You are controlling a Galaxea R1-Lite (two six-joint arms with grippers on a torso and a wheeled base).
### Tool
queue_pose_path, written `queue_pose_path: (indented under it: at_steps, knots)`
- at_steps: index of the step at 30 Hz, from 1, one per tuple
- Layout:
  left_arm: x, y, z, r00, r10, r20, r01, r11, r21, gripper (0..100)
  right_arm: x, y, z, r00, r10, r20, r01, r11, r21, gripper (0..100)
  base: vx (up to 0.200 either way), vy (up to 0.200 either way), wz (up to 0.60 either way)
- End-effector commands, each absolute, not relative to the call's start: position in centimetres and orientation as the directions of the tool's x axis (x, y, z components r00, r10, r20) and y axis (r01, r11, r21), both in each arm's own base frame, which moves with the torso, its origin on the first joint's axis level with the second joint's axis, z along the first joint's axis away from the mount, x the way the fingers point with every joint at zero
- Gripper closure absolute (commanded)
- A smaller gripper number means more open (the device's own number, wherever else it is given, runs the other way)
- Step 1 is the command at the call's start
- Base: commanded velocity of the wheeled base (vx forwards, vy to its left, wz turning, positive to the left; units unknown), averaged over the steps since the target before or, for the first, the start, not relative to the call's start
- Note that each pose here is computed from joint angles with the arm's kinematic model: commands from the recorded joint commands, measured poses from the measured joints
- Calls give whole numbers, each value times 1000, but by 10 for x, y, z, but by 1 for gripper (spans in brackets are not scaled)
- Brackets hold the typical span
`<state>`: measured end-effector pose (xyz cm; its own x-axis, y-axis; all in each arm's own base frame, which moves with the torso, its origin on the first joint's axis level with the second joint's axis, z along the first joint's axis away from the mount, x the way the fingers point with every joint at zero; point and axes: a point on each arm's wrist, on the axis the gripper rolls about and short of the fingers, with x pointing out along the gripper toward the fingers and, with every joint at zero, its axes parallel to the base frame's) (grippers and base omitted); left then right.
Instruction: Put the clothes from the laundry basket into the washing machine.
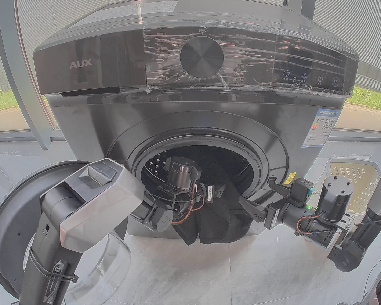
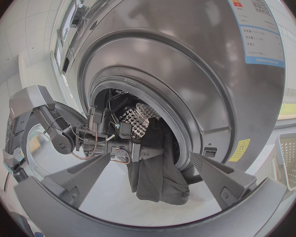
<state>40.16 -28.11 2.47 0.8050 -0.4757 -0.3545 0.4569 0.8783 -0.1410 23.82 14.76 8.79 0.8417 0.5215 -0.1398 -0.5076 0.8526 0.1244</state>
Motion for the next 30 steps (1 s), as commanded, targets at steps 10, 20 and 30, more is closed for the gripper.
queue_pose_path:
  at_steps: [10,20,30]
  knots:
    - [411,-292,-18,788,-472,-394,463,878,-125,100,238,147,87,840,523,-145,-509,852,125,0,0,0,0]
    - [427,-297,-30,831,-430,-351,424,900,-99,100,239,148,88,840,525,-138,-511,850,126,0,0,0,0]
    - [479,-276,42,956,-286,-58,275,950,-149,100,238,154,83,828,540,-153,-525,841,130,0,0,0,0]
